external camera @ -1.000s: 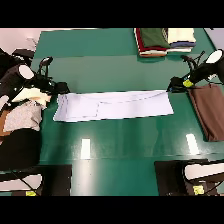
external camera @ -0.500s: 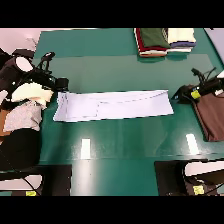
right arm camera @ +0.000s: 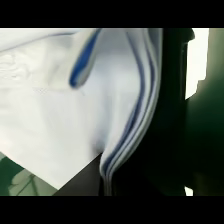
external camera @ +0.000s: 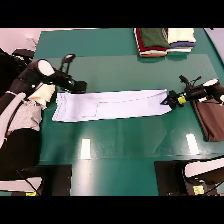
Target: Fold the shirts.
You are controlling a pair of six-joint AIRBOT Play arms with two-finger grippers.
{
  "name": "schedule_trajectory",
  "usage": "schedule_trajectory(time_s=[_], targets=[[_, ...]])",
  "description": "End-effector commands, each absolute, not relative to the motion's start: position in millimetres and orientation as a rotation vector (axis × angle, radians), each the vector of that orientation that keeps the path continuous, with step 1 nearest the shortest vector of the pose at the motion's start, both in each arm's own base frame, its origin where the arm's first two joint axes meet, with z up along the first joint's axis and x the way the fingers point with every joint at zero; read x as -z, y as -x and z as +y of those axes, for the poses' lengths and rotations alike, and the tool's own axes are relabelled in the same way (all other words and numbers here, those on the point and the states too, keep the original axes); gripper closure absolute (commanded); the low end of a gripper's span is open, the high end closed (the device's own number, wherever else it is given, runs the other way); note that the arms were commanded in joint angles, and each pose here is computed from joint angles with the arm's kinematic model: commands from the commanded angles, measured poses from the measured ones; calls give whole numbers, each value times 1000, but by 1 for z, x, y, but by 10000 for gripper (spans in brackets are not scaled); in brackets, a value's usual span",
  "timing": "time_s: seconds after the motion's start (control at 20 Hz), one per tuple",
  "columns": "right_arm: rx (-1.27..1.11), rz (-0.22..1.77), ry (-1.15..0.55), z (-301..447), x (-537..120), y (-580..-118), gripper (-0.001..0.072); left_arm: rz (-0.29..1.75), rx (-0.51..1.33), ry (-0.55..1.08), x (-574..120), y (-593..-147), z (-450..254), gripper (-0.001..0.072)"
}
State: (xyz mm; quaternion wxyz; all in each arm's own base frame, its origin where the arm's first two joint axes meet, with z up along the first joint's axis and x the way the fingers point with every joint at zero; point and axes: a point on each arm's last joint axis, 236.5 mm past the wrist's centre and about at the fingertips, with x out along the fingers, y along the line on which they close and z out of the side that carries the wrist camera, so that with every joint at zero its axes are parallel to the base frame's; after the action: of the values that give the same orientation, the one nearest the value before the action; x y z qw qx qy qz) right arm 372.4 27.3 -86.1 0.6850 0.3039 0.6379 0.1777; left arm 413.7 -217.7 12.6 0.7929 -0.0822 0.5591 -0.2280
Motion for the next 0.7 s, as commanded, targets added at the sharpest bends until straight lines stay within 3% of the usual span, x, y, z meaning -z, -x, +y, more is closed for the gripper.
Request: schedule_trajectory(time_s=[0.0,0.35,0.65], targets=[[-447,1301,-596,39,47,-394,695,1199,532,176,4,-407,-264,684],[-585,1050,-408,98,-119,-425,695,1207,631,201,47,-411,-351,684],[-730,958,-310,169,-189,-417,695,1255,672,240,67,-408,-370,684]])
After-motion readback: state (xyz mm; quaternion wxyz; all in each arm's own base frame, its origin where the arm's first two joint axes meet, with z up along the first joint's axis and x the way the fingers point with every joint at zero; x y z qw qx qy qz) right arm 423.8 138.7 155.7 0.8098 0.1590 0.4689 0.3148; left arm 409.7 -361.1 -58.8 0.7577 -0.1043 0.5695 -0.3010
